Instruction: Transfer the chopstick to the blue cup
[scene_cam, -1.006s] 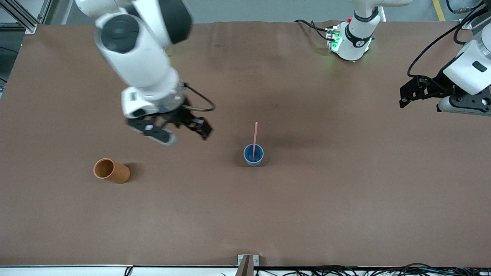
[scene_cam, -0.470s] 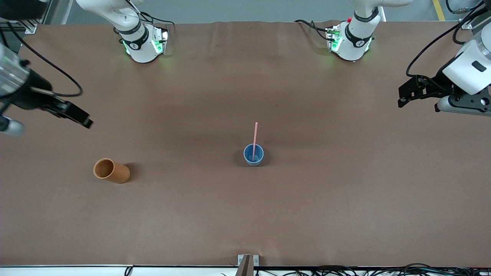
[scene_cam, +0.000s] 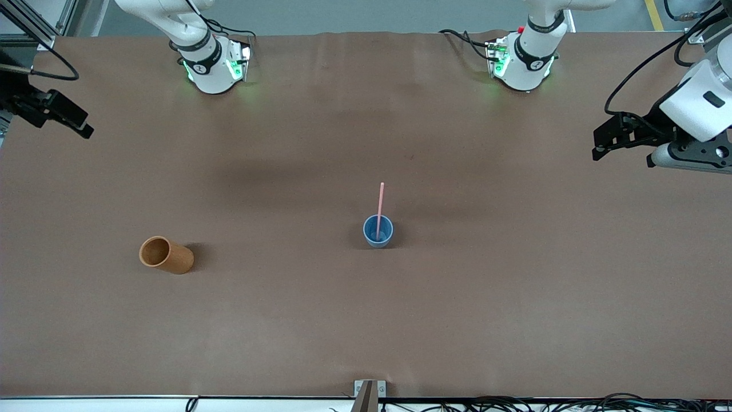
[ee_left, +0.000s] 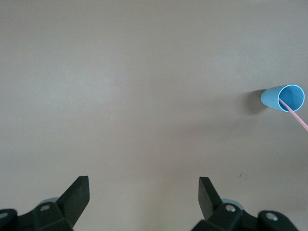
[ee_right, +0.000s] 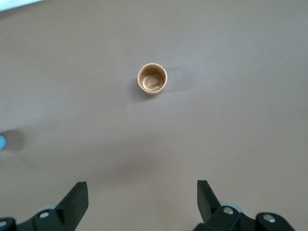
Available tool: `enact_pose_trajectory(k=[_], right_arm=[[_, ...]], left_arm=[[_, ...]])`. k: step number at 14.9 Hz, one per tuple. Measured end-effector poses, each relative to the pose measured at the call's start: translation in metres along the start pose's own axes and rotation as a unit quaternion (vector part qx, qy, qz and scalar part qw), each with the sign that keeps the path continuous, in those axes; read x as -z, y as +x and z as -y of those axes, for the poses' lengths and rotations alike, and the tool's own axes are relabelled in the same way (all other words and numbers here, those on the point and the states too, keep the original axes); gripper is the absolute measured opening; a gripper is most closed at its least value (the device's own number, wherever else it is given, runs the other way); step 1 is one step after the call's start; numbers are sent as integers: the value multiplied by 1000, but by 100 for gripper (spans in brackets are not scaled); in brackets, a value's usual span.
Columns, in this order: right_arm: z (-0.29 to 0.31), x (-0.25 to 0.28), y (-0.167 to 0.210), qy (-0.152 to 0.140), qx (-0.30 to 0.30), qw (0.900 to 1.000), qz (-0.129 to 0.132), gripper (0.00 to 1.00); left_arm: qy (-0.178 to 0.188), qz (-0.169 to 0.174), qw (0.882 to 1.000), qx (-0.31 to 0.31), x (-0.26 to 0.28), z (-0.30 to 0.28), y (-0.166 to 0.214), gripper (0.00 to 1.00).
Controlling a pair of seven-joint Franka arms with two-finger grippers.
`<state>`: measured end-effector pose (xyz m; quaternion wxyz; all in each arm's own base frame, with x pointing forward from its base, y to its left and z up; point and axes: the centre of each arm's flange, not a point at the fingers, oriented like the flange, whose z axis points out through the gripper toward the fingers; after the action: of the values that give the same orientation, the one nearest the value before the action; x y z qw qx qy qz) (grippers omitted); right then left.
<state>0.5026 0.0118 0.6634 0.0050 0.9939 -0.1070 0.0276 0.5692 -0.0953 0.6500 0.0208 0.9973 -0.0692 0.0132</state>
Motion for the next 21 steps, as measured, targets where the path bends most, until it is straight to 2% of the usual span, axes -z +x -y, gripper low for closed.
enact_pose_trajectory(k=[3,7,12,16,21], right_arm=[[-4,2,6,-12,61,998,-28,100],[-24,23,19,-14,89,995,-51,100],[-29,23,48,-17,105,994,-19,100],[-21,5,50,-15,119,993,25,100],[-18,2,50,-6,129,991,28,100]], left_arm=[[0,0,1000,0,0,0,0,100],[0,0,1000,0,0,0,0,100],[0,0,1000,0,0,0,0,100],[0,0,1000,0,0,0,0,100],[0,0,1000,0,0,0,0,100]])
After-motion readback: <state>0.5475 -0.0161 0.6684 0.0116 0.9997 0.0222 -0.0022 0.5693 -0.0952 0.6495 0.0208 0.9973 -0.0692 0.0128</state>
